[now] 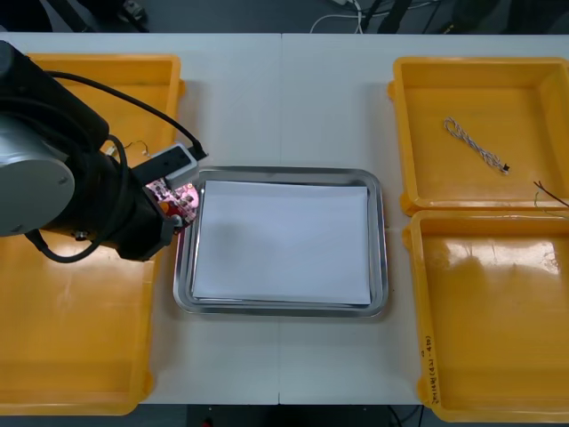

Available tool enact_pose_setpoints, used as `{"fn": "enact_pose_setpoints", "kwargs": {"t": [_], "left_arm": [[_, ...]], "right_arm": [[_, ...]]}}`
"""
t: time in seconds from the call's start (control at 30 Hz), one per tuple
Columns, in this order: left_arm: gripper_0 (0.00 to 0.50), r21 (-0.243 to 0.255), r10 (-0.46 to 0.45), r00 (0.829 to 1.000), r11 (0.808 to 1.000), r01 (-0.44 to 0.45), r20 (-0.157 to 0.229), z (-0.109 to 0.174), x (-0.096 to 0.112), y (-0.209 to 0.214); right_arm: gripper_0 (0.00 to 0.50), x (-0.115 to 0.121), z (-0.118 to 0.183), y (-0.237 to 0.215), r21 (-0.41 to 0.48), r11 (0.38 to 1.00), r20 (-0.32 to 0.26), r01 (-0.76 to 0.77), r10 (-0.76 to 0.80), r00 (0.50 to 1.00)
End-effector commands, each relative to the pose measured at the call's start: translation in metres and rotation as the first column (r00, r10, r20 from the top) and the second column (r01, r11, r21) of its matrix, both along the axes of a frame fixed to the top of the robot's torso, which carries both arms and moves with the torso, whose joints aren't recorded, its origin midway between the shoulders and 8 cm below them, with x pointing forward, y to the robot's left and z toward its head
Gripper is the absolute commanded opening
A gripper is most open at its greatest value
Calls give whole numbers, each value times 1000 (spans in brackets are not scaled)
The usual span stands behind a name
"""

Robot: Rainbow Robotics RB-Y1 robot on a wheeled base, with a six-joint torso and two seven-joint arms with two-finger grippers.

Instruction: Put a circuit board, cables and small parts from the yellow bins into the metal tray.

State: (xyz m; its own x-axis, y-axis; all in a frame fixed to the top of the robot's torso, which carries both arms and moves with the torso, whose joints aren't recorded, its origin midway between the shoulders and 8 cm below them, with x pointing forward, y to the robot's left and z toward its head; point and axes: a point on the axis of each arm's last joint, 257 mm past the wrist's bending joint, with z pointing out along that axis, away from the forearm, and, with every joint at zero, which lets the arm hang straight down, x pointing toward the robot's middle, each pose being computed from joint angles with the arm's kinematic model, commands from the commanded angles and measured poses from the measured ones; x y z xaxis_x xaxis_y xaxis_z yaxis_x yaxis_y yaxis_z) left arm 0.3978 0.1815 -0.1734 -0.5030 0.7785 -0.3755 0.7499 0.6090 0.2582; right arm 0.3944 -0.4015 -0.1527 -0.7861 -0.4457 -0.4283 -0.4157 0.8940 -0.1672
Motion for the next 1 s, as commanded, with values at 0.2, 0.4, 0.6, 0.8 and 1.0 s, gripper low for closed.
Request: {"fn": "enact_pose_setpoints", "kwargs": {"t": [0.2, 0.4, 0.6, 0.8, 1.0], "left_arm": [[1, 6, 42, 999, 999, -42, 13, -3, -5, -28], [1, 19, 27, 1000, 999, -27, -3, -16, -10, -38], [0, 1, 3, 1000, 1000, -3, -7, -26, -12, -54], [0, -11, -14, 1000, 1000, 14, -14, -42, -9, -66], [0, -14, -27, 1000, 1000, 27, -6, -55, -6, -74]], "right_arm": [[0, 6, 60, 18, -33, 996, 39, -78, 79, 996], [0, 8, 74, 41, -49, 988, 15, -147, 148, 989], [0, 14, 87, 66, -73, 969, 13, -234, 236, 972], [0, 17, 88, 93, -99, 943, -7, -318, 319, 948], [0, 15, 82, 121, -147, 901, -45, -408, 406, 913]]}}
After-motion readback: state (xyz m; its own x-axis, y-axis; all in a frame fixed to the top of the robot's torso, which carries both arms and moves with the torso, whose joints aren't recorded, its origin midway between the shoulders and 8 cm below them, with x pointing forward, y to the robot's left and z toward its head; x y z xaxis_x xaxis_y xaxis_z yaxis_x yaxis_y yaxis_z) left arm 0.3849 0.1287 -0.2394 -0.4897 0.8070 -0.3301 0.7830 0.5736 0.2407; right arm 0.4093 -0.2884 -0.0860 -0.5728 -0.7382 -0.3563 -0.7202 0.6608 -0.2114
